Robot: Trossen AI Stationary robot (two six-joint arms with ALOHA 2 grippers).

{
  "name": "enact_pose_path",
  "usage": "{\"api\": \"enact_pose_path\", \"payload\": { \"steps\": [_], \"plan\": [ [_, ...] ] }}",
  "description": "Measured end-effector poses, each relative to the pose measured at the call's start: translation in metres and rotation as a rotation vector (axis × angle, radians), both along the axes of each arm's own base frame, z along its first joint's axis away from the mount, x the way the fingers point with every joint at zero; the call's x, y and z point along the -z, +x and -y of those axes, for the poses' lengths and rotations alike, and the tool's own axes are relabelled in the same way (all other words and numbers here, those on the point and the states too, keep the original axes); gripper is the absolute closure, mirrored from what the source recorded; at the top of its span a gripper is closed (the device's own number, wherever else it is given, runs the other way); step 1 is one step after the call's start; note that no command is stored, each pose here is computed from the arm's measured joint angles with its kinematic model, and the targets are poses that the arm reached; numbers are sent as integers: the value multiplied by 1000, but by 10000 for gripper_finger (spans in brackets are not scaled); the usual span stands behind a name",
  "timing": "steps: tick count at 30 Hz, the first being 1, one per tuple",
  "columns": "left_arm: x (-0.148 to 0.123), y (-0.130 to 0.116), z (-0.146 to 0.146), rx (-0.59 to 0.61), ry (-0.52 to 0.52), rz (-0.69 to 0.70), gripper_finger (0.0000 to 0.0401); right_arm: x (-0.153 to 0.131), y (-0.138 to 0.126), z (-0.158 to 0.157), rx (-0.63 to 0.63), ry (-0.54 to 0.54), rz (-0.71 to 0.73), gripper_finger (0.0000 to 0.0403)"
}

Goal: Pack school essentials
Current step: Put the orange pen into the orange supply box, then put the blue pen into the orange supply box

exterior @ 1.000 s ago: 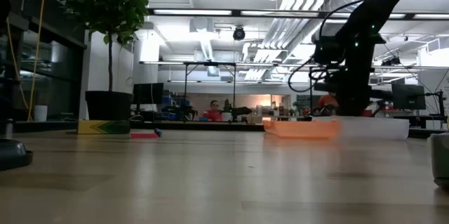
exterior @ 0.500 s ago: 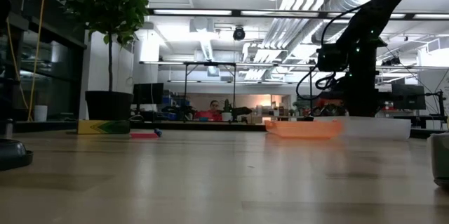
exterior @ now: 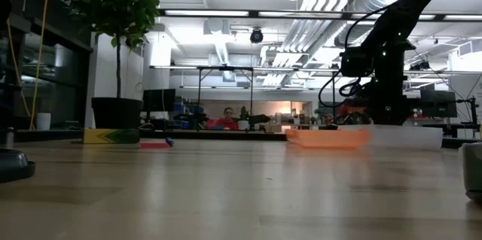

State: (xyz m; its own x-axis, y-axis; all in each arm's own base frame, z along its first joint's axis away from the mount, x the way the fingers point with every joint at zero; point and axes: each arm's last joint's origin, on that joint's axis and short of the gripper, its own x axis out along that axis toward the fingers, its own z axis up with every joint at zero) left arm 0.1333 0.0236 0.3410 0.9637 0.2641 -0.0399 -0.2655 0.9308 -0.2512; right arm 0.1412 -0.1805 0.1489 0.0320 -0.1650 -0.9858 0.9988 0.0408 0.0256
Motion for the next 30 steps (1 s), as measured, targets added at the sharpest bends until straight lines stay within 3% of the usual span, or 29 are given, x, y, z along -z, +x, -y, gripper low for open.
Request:
{"api": "enact_pose_path", "payload": {
  "steps": [7,14,20,26,30],
  "plan": [
    [0,0,0,0,0,0,243,-13,1,2,-22,-57,12,270],
    [0,0,0,1,0,0,243,-78,10,4,-188,-275,175,268],
    [0,0,0,1,-67,18,243,-137,20,-41,-453,-603,557,268],
    [0,0,0,2,-22,5,243,-148,23,-99,-573,-837,1053,268],
    [0,0,0,0,6,-2,243,-150,22,-125,-693,-953,1269,268]
  ]
}}
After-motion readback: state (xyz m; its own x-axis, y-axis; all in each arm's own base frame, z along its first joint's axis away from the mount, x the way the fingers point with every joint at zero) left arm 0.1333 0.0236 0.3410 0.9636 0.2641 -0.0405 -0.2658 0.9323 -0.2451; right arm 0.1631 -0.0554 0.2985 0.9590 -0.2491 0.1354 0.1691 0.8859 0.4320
